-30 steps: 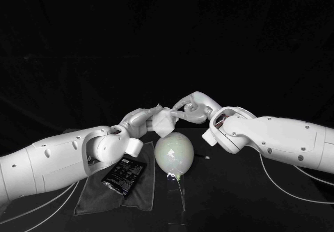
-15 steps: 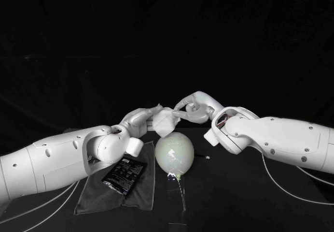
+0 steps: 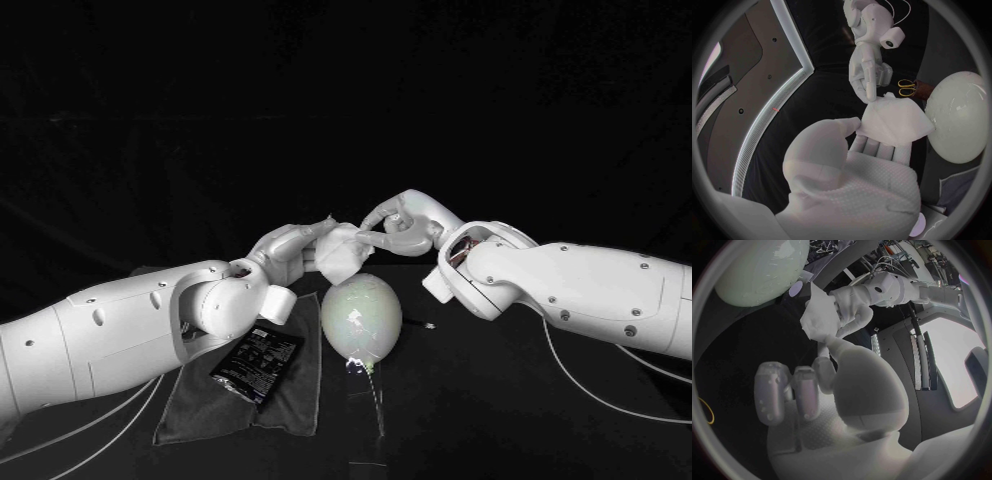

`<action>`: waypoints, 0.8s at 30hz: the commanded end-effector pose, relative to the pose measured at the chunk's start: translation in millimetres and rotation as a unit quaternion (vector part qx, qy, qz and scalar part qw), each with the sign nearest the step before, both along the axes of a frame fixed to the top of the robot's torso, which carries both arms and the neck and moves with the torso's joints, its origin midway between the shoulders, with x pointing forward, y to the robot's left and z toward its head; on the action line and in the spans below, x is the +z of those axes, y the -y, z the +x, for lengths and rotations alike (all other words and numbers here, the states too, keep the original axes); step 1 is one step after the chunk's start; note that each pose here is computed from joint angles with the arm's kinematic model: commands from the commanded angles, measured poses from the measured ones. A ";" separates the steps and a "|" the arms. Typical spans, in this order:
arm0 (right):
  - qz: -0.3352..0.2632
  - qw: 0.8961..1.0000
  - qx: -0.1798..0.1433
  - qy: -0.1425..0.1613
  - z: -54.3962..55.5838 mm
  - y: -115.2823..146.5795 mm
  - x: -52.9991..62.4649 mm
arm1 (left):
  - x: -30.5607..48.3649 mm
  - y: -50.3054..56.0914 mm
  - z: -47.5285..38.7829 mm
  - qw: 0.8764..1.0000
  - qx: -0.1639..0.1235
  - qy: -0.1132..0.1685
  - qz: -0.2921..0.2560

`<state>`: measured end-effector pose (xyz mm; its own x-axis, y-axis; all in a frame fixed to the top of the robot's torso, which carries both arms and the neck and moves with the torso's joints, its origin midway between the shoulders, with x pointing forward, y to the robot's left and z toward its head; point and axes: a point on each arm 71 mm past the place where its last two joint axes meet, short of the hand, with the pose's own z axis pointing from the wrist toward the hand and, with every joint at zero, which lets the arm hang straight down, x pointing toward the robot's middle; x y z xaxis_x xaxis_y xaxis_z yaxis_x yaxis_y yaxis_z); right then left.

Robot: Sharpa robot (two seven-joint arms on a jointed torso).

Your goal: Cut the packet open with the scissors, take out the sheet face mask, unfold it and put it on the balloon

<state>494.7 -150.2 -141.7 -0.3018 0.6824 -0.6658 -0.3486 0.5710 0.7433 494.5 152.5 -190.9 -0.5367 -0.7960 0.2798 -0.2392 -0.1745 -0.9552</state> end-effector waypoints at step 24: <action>-0.021 1.000 0.003 0.022 -2.2 1.8 0.8 | 1.1 -4.5 3.6 1.000 0.007 0.005 0.000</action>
